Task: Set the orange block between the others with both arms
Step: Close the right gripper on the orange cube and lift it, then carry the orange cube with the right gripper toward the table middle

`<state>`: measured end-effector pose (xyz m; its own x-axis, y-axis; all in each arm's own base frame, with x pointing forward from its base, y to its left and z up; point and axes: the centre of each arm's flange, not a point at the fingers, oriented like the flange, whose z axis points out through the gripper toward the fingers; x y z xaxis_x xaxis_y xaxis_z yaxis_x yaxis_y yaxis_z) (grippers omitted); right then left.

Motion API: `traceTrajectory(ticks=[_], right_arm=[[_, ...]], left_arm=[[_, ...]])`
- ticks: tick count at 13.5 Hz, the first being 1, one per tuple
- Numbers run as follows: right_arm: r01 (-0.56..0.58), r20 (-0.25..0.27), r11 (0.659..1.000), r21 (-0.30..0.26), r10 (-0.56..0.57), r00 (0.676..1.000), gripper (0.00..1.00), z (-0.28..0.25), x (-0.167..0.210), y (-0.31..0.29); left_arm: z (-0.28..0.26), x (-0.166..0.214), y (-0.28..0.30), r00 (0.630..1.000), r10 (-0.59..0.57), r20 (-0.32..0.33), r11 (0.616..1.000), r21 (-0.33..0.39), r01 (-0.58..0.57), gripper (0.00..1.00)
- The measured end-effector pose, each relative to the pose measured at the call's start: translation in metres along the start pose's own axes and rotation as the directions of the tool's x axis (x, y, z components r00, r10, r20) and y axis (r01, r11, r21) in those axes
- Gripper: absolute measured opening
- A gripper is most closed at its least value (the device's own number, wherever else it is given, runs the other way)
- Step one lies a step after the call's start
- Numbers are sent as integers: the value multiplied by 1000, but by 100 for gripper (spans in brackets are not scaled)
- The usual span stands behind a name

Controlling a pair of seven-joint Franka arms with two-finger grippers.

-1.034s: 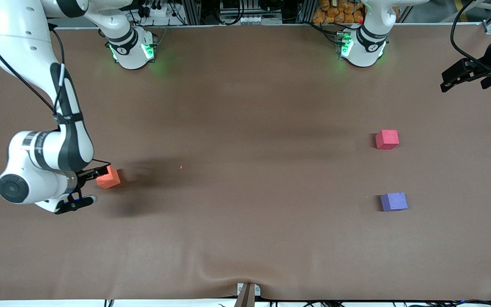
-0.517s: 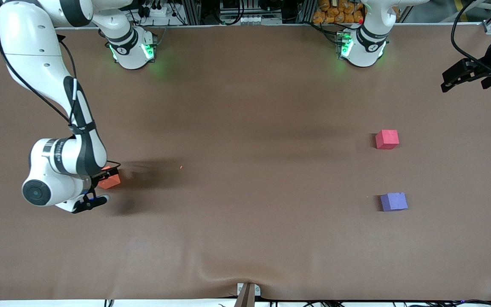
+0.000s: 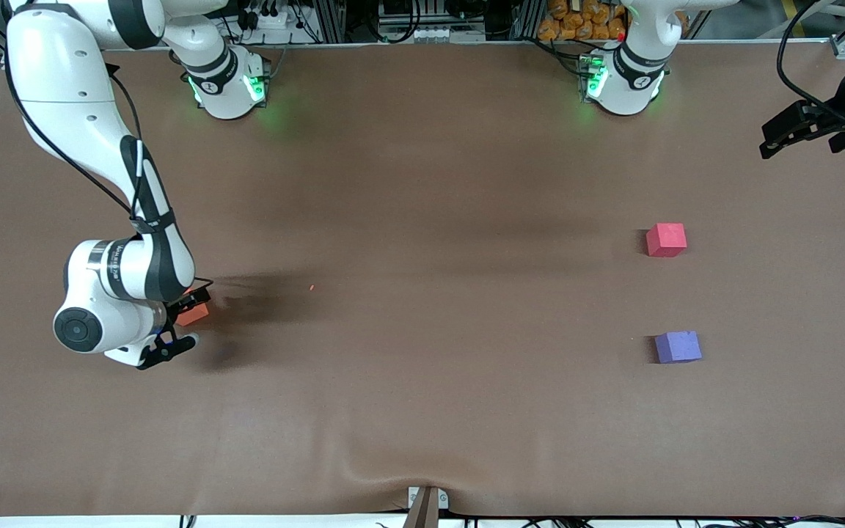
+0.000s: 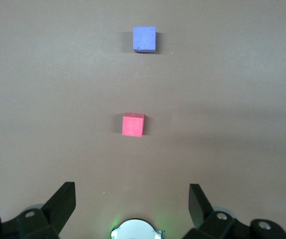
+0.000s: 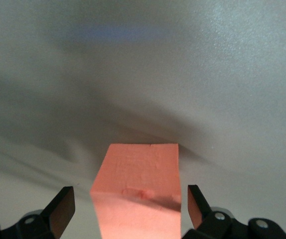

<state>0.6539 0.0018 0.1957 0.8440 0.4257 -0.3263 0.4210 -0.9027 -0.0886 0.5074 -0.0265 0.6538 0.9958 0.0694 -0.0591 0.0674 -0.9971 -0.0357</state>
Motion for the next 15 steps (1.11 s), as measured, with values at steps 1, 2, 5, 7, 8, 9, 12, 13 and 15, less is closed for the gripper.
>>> traceTrajectory(ticks=[1, 2, 5, 7, 8, 9, 12, 13, 15], right_arm=[[16, -6, 1000, -4, -16, 1000, 100, 3, 0, 1], [26, -8, 1000, -6, -26, 1000, 100, 6, 0, 2], [36, -8, 999, -6, -36, 999, 94, 6, 0, 4], [37, -8, 999, -6, -37, 999, 76, 6, 0, 4], [37, -11, 999, -8, -37, 999, 66, 4, 0, 4], [38, -19, 999, -12, -38, 999, 60, 0, 2, 4], [61, -83, 997, -47, -64, 994, 60, -33, 18, -8], [68, -114, 996, -53, -74, 991, 60, -50, 27, -21], [22, -167, 1000, -5, -23, 986, 56, -78, 44, -64]], left_arm=[[0, 0, 0, 1000, 0, 0, 1000, 0, 0, 100], [0, 0, 0, 1000, 0, 0, 1000, 0, 0, 100], [0, 0, 0, 1000, -1, 0, 1000, 0, 1, 100], [0, 0, 0, 1000, -1, -1, 1000, 0, 1, 100], [0, 0, 0, 1000, -1, -1, 1000, 0, 1, 100], [0, 0, 0, 1000, -1, -1, 1000, 0, 1, 100], [-1, 0, 0, 1000, -1, -1, 1000, 0, 1, 100], [-1, 0, 0, 1000, -1, -1, 1000, 0, 1, 100], [-1, 0, -1, 1000, -1, -1, 1000, 0, 1, 100]])
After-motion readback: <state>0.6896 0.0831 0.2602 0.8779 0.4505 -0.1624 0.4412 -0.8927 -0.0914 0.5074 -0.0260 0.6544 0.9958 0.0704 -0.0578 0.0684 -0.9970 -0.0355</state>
